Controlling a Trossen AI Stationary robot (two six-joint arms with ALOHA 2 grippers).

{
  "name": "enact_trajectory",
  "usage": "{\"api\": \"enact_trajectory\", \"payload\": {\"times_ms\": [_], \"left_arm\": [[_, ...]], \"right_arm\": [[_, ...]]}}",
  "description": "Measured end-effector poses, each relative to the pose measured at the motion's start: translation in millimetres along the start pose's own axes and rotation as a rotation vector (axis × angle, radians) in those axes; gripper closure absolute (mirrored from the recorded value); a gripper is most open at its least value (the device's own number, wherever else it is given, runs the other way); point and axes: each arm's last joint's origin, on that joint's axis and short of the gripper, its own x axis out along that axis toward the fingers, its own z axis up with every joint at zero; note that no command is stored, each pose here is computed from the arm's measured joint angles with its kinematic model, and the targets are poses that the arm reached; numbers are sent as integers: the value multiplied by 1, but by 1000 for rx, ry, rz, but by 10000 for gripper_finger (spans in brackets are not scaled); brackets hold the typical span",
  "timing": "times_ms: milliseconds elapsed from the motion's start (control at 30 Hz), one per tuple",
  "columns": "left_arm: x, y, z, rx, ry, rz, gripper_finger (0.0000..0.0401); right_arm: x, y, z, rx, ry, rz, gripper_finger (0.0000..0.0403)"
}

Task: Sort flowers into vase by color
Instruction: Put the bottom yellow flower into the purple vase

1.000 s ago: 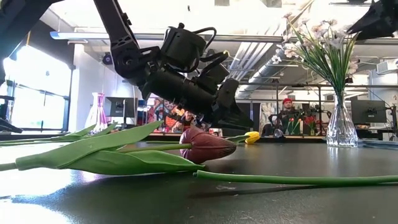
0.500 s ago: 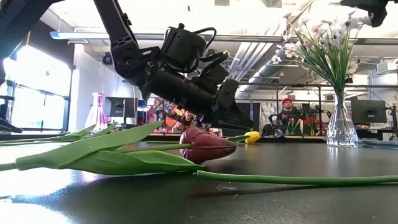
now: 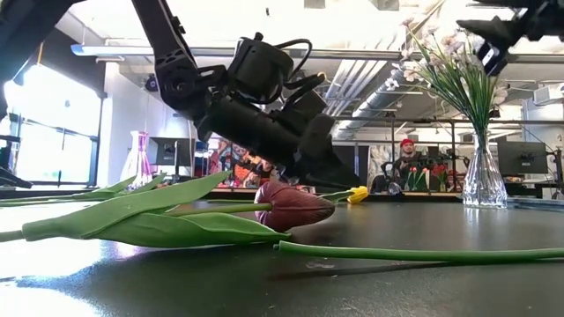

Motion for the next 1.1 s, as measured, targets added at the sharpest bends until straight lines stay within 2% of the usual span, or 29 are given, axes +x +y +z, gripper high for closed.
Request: {"api": "enact_trajectory", "payload": {"times_ms": [200, 500, 867, 1100], "left_arm": [[-15, -5, 1, 10, 27, 7, 270], [-60, -13, 6, 5, -10, 48, 270], [-68, -24, 5, -21, -24, 34, 270], [-69, -27, 7, -41, -46, 24, 270]], "right_arm": [[6, -1, -18, 44, 60, 45, 263], [18, 1, -60, 108, 104, 82, 263], [20, 3, -104, 140, 120, -11, 263], [23, 5, -118, 157, 165, -101, 263]]}}
